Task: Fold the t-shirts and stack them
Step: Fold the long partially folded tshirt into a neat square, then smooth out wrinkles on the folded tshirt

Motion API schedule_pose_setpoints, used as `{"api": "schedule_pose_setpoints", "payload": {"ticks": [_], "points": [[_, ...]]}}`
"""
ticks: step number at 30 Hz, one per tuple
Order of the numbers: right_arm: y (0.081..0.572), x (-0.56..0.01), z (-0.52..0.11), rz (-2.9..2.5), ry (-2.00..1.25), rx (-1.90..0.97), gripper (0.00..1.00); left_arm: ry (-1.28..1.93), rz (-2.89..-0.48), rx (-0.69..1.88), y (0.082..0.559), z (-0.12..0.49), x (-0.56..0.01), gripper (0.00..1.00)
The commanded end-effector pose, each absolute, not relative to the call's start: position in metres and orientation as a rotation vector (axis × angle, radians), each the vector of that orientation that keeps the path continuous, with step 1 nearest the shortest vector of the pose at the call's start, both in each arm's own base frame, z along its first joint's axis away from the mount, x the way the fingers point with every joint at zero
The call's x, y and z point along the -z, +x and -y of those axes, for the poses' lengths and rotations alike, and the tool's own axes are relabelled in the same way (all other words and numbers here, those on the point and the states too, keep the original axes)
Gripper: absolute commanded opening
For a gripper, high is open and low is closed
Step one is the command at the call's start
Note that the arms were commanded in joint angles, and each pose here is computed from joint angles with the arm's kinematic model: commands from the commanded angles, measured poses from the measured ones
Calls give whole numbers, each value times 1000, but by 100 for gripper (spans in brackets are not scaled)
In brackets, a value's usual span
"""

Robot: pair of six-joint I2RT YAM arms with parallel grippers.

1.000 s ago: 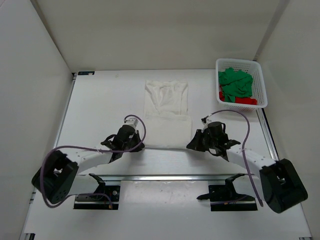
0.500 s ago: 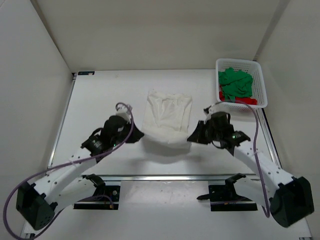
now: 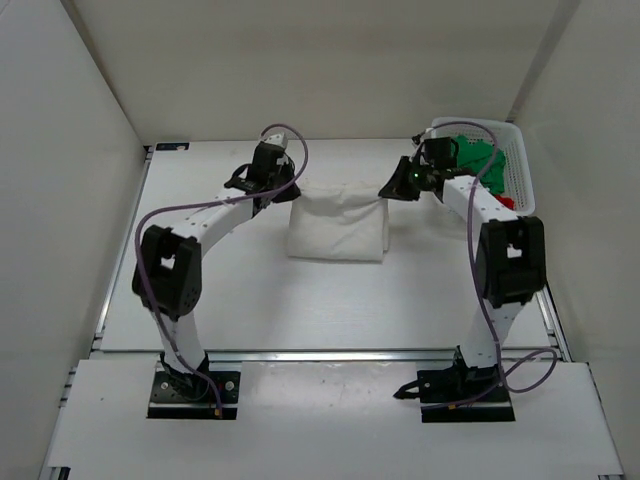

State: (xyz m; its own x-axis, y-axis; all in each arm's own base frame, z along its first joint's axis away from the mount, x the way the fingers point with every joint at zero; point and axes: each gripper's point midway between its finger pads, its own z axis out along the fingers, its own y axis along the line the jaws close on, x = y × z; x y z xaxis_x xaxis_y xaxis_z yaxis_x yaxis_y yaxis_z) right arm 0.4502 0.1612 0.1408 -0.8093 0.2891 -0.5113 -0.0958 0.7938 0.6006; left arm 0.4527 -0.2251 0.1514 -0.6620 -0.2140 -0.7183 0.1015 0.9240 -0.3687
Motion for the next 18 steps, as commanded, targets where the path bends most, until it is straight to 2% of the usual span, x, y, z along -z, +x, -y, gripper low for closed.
{"api": "schedule_pose_setpoints", "payload": {"ticks": [1,2,3,6,9,12,15,17,18], "points": [[493,-155,-159,-2317,94,-845,0,-118,-2226,446,492,221,-151,1],[501,-139,-157,-2344,107,-839,0,-139,-2203,451,506,222,-159,2],[510,-142,-155,-2333,111,-823,1,-151,-2239,444,512,221,-140,5],[533,-129,-156,-2329,112,-857,9,-205,-2217,461,539,217,-143,27],[551,-154,-157,-2275,77,-851,36,-256,-2154,506,551,207,-162,41],[546,-171,-165,-2266,29,-800,47,-261,-2099,508,550,199,-179,44],[522,-159,-175,-2299,-7,-729,48,-219,-2101,520,546,209,-183,41],[516,-151,-178,-2277,-2,-709,33,-149,-2130,541,529,237,-168,42],[514,-142,-177,-2282,18,-730,23,-111,-2119,564,523,254,-169,42]]}}
